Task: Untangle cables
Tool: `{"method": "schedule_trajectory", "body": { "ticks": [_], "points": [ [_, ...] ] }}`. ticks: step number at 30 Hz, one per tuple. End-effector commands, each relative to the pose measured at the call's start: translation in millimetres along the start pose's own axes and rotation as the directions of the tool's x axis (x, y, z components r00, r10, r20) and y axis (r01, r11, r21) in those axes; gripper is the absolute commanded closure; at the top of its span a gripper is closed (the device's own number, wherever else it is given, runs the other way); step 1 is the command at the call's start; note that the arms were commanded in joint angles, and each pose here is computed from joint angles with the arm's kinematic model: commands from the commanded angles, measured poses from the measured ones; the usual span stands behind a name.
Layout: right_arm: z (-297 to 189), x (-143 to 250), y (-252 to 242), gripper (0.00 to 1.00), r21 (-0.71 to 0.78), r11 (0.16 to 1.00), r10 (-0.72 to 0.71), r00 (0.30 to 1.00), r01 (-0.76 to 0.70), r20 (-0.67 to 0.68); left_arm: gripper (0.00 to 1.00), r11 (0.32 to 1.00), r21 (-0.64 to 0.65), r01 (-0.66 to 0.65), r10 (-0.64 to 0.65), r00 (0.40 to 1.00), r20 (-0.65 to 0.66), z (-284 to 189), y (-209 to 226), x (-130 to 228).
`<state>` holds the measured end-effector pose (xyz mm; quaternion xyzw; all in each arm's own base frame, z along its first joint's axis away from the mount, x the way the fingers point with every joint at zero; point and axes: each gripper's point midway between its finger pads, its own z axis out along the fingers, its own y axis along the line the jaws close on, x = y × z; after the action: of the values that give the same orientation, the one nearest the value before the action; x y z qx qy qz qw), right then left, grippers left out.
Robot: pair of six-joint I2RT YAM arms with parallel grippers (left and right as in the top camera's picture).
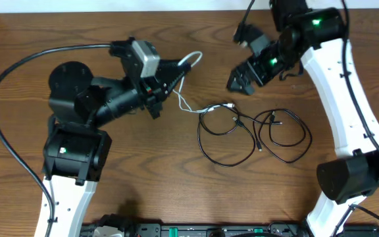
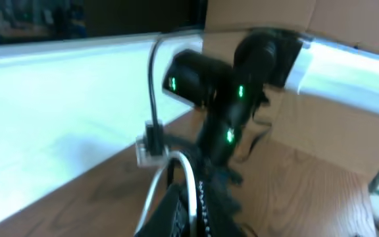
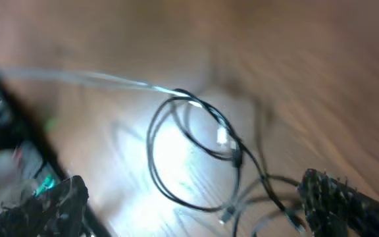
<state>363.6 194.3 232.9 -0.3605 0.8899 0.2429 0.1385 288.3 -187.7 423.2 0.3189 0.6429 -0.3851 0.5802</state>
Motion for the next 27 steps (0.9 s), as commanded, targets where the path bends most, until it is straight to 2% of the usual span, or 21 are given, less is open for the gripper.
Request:
{"method": "schedule_trajectory", "body": {
  "ticks": [1, 5, 11, 15, 18, 22, 27],
  "points": [
    [21.7, 6.2, 21.4, 0.01, -0.193, 0.973, -0.121, 0.991, 0.129, 0.052, 0.92, 1.000, -0.015, 0.006, -0.005, 0.997, 0.075, -9.0, -0.5, -28.0],
    [54.4, 27.5, 20.8, 0.01, -0.261, 0.961, -0.090, 0.996, 0.092, 0.017, 0.92, 1.000, -0.023, 0.007, -0.004, 0.993, 0.117, -12.6, 2.0, -39.9],
    [81.6, 52.3, 52.9, 0.01, -0.426, 0.896, -0.130, 0.991, 0.124, 0.016, 0.92, 0.999, -0.034, 0.008, -0.003, 0.991, 0.132, -15.5, 5.5, -44.2],
    [92.5, 62.5, 61.3, 0.01, -0.446, 0.887, -0.146, 0.989, 0.125, -0.013, 0.92, 0.999, -0.034, 0.005, -0.001, 0.991, 0.134, -15.6, 5.4, -44.9],
    [109.1, 73.2, 46.7, 0.01, -0.365, 0.926, -0.135, 0.987, 0.097, -0.082, 0.92, 0.999, -0.034, 0.004, 0.000, 0.991, 0.135, -15.7, 5.2, -45.1],
    [134.9, 82.1, 7.7, 0.01, -0.127, 0.992, -0.001, 0.985, -0.021, -0.175, 0.92, 1.000, -0.024, 0.007, -0.004, 0.991, 0.133, -15.6, 3.6, -44.6],
    [147.8, 80.7, 6.6, 0.01, -0.112, 0.994, -0.020, 0.988, 0.003, -0.153, 0.92, 1.000, -0.019, 0.004, -0.002, 0.991, 0.133, -15.6, 2.6, -44.9]
  ]
}}
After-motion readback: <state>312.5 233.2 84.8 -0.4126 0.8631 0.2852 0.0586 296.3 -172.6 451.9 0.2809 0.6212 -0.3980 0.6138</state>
